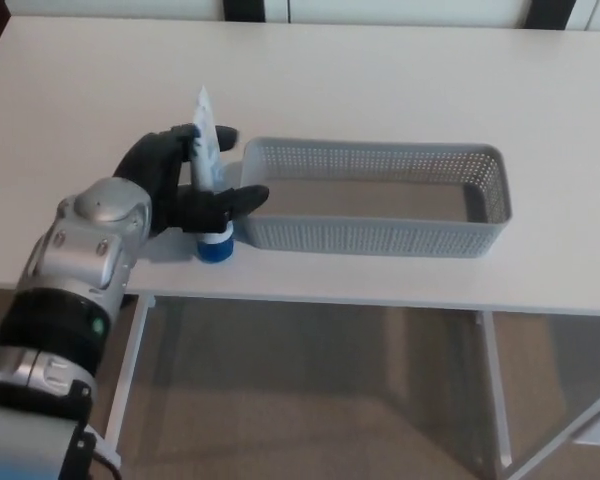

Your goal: The robot walks towards a table in front, picks a shampoo with left hand and puts it in a small grey container

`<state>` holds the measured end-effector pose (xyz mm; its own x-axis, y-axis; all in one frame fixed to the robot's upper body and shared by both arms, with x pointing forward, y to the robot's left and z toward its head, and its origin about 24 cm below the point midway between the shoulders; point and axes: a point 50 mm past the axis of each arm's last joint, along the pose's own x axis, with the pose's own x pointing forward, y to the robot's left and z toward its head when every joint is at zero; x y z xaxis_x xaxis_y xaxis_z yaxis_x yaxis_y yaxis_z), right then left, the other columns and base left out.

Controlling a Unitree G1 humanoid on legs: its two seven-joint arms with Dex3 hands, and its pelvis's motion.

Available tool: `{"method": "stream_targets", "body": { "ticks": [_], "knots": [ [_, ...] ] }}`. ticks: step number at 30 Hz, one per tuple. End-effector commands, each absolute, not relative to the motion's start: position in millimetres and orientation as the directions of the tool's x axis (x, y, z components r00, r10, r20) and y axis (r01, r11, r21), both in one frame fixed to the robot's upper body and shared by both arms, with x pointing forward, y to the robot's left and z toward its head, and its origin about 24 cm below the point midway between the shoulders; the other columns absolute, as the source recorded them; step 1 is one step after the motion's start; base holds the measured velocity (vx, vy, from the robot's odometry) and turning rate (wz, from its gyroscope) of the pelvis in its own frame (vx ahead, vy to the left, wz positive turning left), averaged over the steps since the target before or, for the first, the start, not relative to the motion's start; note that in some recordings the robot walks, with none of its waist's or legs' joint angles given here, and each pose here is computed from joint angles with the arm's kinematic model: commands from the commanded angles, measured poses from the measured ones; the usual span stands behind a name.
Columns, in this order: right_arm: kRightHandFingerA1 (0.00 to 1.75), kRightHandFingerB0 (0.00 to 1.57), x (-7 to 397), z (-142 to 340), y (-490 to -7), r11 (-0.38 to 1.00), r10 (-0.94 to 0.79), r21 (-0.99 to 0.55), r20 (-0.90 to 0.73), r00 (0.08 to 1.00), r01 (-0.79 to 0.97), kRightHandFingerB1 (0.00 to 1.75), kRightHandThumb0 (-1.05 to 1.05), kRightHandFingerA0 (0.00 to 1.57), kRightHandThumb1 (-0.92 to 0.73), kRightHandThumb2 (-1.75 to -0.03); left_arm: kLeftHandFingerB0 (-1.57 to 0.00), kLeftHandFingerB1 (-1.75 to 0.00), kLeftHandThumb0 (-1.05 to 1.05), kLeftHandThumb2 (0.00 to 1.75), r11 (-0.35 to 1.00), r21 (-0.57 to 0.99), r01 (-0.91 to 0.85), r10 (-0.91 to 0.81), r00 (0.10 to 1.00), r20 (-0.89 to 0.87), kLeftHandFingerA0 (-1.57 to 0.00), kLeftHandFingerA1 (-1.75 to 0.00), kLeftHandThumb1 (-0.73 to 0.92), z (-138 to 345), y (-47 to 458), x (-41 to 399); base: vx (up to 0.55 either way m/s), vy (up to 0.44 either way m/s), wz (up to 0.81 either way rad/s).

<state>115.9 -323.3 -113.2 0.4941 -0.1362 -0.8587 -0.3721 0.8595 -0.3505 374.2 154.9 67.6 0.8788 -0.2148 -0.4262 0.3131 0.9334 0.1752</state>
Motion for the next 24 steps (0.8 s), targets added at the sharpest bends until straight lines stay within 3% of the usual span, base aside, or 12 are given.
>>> {"method": "stream_targets", "body": {
  "ticks": [1, 2, 3, 4, 6, 11, 14, 15, 18, 19, 24],
  "knots": [
    [0.41, 0.49, 112.6, -107.9, -333.8, 0.873, -0.155, -0.356, -0.851, 0.502, -0.334, 0.37, -0.30, 0.54, -0.73, -0.61, -0.77, -0.58, -0.05, 0.83, 0.895, 0.111, 0.433, -0.351, 0.835, -0.424, -1.11, -1.36, 0.76, 68.9, 143.8, 371.5, 0.00, 0.000, 0.08],
    [0.42, 0.49, 112.1, -108.3, -333.8, 0.873, -0.156, -0.355, -0.853, 0.497, -0.334, 0.38, -0.29, 0.55, -0.72, -0.61, -0.83, -0.74, -0.05, 0.82, 0.902, 0.113, 0.417, -0.337, 0.843, -0.420, -1.07, -1.34, 0.76, 67.2, 146.5, 370.0, 0.00, 0.000, 0.12],
    [0.42, 0.49, 111.6, -108.7, -333.7, 0.874, -0.157, -0.353, -0.856, 0.492, -0.335, 0.38, -0.29, 0.55, -0.72, -0.61, -0.83, -0.74, -0.05, 0.82, 0.912, 0.115, 0.394, -0.317, 0.854, -0.413, -1.07, -1.34, 0.76, 65.1, 150.5, 368.0, 0.00, 0.000, 0.15],
    [0.42, 0.49, 111.5, -108.9, -333.6, 0.869, -0.159, -0.357, -0.857, 0.491, -0.341, 0.38, -0.28, 0.55, -0.72, -0.61, -0.83, -0.91, -0.09, 0.80, 0.910, 0.143, 0.388, -0.305, 0.863, -0.403, -1.06, -1.36, 0.79, 65.0, 152.0, 367.0, 0.00, 0.000, 0.09],
    [0.42, 0.48, 110.8, -110.0, -332.3, 0.857, -0.157, -0.361, -0.862, 0.481, -0.367, 0.38, -0.29, 0.57, -0.72, -0.61, -0.70, -1.15, -0.15, 0.73, 0.915, 0.187, 0.357, -0.267, 0.885, -0.381, -0.95, -1.51, 0.82, 64.0, 161.2, 362.4, 0.00, 0.000, 0.00],
    [0.46, 0.47, 106.3, -112.4, -332.7, 0.854, -0.172, -0.361, -0.876, 0.451, -0.374, 0.38, -0.28, 0.59, -0.71, -0.60, -0.69, -1.14, -0.12, 0.68, 0.931, 0.212, 0.298, -0.215, 0.914, -0.344, -0.89, -1.70, 0.87, 69.1, 177.3, 353.5, 0.00, 0.000, 0.00],
    [0.46, 0.47, 105.4, -113.0, -333.3, 0.860, -0.182, -0.359, -0.879, 0.440, -0.361, 0.38, -0.28, 0.59, -0.71, -0.61, -0.66, -1.13, -0.15, 0.67, 0.922, 0.261, 0.286, -0.195, 0.925, -0.325, -0.85, -1.67, 0.85, 74.3, 183.1, 352.0, 0.00, 0.000, 0.00],
    [0.46, 0.47, 105.8, -112.8, -333.6, 0.853, -0.186, -0.366, -0.879, 0.440, -0.371, 0.38, -0.29, 0.61, -0.71, -0.60, -0.68, -1.02, -0.17, 0.68, 0.920, 0.277, 0.275, -0.186, 0.933, -0.309, -0.92, -1.54, 0.84, 78.0, 188.4, 351.5, 0.00, 0.000, 0.00],
    [0.45, 0.48, 107.3, -112.0, -334.7, 0.848, -0.192, -0.375, -0.876, 0.443, -0.375, 0.38, -0.30, 0.59, -0.70, -0.60, -0.67, -1.05, -0.18, 0.72, 0.930, 0.259, 0.261, -0.184, 0.940, -0.288, -0.92, -1.53, 0.86, 86.5, 198.8, 351.0, 0.00, 0.000, 0.00],
    [0.46, 0.47, 107.6, -111.4, -335.3, 0.846, -0.192, -0.376, -0.875, 0.444, -0.377, 0.38, -0.30, 0.60, -0.70, -0.60, -0.69, -0.98, -0.18, 0.72, 0.935, 0.251, 0.252, -0.180, 0.944, -0.278, -0.92, -1.52, 0.85, 90.2, 202.7, 350.8, 0.00, 0.000, 0.00],
    [0.46, 0.45, 107.1, -109.5, -339.1, 0.843, -0.197, -0.380, -0.877, 0.438, -0.382, 0.38, -0.30, 0.58, -0.71, -0.60, -0.71, -1.11, -0.14, 0.71, 0.953, 0.239, 0.187, -0.149, 0.975, -0.166, -0.89, -1.60, 0.81, 121.2, 222.0, 349.4, 0.00, 0.000, 0.00]
  ]
}}
